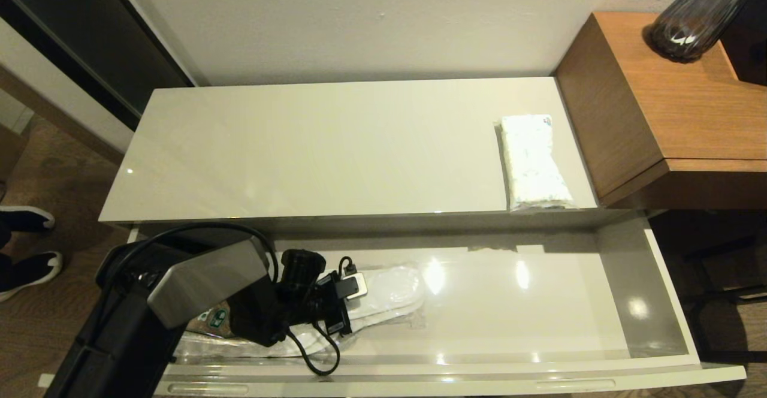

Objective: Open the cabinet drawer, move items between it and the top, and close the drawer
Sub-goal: Take out the disposable slippers from the drawer

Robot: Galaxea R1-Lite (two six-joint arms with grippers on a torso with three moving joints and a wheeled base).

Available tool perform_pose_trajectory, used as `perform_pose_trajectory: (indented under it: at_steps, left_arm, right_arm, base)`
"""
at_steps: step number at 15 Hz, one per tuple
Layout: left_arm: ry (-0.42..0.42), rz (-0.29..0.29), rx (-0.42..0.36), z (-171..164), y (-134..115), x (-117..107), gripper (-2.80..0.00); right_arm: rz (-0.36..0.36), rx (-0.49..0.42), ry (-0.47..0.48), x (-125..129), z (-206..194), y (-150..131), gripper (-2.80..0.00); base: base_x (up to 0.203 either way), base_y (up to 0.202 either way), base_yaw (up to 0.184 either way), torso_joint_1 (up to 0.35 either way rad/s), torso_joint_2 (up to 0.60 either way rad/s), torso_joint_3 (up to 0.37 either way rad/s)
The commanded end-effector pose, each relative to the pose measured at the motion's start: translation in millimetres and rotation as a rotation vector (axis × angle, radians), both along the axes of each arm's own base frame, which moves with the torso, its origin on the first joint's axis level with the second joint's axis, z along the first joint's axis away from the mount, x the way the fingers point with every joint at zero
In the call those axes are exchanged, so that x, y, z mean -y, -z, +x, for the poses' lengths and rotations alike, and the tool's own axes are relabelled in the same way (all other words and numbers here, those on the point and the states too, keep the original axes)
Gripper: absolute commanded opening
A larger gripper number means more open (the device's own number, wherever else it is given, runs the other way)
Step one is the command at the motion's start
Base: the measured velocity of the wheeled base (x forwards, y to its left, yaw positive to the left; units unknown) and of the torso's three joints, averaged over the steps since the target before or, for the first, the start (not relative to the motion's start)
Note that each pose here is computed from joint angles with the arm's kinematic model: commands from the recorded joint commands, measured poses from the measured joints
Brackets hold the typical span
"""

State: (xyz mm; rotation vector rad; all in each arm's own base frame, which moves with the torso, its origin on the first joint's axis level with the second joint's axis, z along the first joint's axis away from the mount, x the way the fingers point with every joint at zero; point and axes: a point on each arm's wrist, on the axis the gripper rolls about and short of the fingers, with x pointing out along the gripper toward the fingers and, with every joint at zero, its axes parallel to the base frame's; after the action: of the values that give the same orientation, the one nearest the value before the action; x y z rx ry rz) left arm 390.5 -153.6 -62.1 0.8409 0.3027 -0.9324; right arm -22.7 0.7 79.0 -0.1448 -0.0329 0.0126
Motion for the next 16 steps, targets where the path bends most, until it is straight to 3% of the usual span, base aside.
perform_pose_trajectory:
  at_steps: [1,16]
  left_arm:
    - [0.016,-0.008,0.04,2.1,-0.2,5.3,0.0]
    - [-0.021,0.01,0.048,13.7,21.0,4.1,0.0]
  right_arm:
    - [-0.003,-0.002,0.001,0.0,0.2,0.3,-2.8]
    - [-0.001,-0.001,0.001,0.0,0.2,0.2,-2.8]
  base:
    - [0.0,0.0,0.0,0.0,0.0,0.0]
    - [0.0,0.0,0.0,0.0,0.0,0.0]
